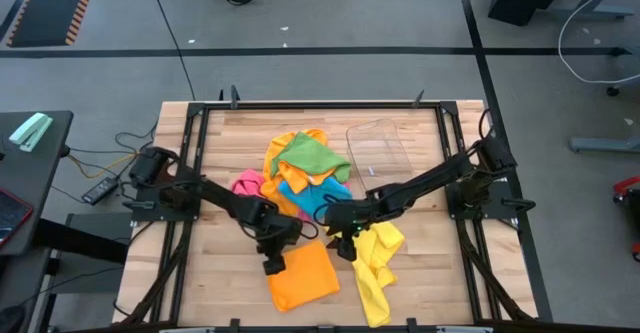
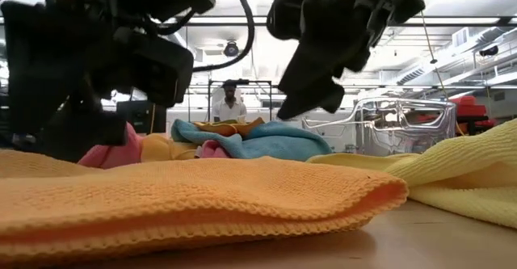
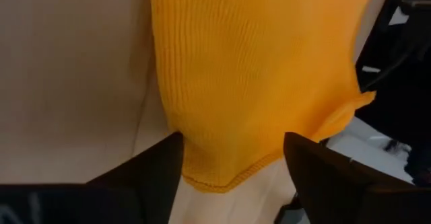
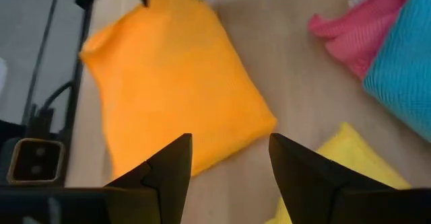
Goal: Fold microfiber towels
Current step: Fold the bottom orange towel
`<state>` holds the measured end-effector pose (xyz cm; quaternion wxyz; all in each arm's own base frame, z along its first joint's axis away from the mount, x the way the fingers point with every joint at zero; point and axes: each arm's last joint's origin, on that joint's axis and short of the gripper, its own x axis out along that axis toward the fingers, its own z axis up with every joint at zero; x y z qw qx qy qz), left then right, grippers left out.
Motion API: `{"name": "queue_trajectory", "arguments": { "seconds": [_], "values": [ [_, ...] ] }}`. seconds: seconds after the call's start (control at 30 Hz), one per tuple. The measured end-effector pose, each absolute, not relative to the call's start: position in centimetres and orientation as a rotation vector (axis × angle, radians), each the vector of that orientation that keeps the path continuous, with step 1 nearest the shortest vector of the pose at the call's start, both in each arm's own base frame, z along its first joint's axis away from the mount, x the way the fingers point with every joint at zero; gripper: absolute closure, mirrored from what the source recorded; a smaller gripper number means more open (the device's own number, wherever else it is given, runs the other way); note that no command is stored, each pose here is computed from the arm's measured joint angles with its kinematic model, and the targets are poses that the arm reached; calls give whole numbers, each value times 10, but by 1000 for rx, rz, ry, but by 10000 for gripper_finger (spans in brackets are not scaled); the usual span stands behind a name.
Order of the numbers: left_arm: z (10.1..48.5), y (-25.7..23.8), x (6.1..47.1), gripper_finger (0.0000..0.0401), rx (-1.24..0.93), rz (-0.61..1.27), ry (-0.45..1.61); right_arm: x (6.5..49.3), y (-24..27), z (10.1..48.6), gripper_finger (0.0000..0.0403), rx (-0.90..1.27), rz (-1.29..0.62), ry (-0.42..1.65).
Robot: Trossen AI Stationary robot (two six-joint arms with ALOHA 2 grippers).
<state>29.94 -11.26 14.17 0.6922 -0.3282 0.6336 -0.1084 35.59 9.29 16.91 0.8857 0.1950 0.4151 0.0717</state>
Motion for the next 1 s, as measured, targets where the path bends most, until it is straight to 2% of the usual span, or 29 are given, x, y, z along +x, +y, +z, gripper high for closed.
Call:
{"name": "queue_trajectory", "arguments": {
  "seconds": [0.2,0.43,0.6,0.73,0.87,1.0],
  "values": [
    [157,-111,297,134,-672,-172,1323,368,92,149,191,431,124,837],
    [164,-134,287,175,-462,-111,1215,374,93,130,176,404,133,834],
    [172,-147,270,212,-359,-90,1146,376,94,133,177,394,154,798],
    [179,-135,240,245,-411,-30,1017,380,95,138,178,402,181,779],
    [175,-121,207,272,-586,-34,862,383,91,140,178,399,189,771],
    [160,-113,189,283,-734,-24,821,385,80,139,178,409,168,778]
  ]
}}
